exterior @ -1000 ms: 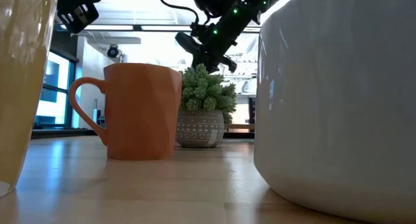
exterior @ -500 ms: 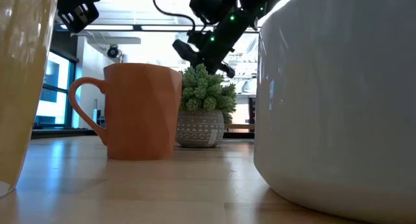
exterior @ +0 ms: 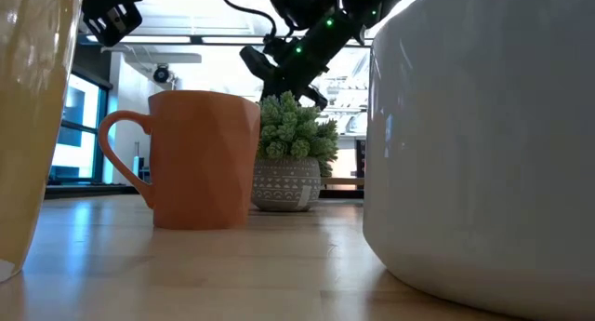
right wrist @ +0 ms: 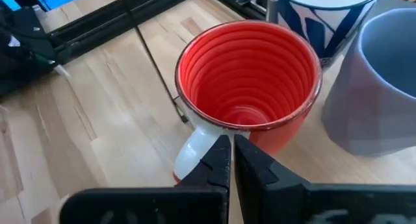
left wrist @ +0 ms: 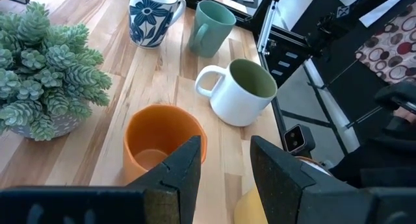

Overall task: Place coffee mugs
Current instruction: Put the red mug on the shelf, then adjust the blue mug on the shelf

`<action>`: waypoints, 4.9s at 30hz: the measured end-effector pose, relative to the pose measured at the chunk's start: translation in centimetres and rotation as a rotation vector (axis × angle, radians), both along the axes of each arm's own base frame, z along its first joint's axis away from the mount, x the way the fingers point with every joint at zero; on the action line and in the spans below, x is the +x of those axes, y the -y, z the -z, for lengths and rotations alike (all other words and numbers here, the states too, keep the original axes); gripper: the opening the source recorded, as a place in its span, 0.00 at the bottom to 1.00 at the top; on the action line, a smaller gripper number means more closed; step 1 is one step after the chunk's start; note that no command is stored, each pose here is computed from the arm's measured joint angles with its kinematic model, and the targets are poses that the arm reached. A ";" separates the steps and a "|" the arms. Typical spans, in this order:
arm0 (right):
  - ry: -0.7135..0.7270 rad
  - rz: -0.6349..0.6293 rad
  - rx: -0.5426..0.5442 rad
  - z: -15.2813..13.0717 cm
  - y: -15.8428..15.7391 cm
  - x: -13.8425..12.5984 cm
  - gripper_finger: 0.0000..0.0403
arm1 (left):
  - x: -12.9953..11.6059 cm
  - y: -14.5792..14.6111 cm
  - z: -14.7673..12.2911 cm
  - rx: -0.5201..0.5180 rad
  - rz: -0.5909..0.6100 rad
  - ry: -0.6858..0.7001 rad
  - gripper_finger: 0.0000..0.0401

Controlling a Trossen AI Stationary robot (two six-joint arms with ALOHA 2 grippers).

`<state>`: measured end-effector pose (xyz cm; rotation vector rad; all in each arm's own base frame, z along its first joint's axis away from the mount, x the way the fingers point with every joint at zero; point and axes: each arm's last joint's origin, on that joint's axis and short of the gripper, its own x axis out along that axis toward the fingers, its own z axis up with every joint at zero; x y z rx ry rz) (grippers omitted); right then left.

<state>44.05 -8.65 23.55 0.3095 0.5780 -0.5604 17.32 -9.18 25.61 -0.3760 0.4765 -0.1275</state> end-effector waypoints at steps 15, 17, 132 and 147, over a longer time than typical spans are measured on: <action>-0.048 0.128 -0.066 0.4 0.1 -0.3 0.00 | 0.0 0.0 0.0 0.000 0.000 0.000 0.30; -0.050 0.132 -0.063 0.7 0.1 -0.2 0.00 | 0.0 0.0 0.0 0.000 0.000 0.000 0.30; 0.113 0.029 0.009 0.6 2.5 0.8 0.00 | 0.0 0.0 0.0 0.021 0.014 0.004 0.30; 0.146 0.026 -0.002 0.3 2.6 0.9 0.00 | 0.0 0.0 0.0 0.021 0.015 0.004 0.30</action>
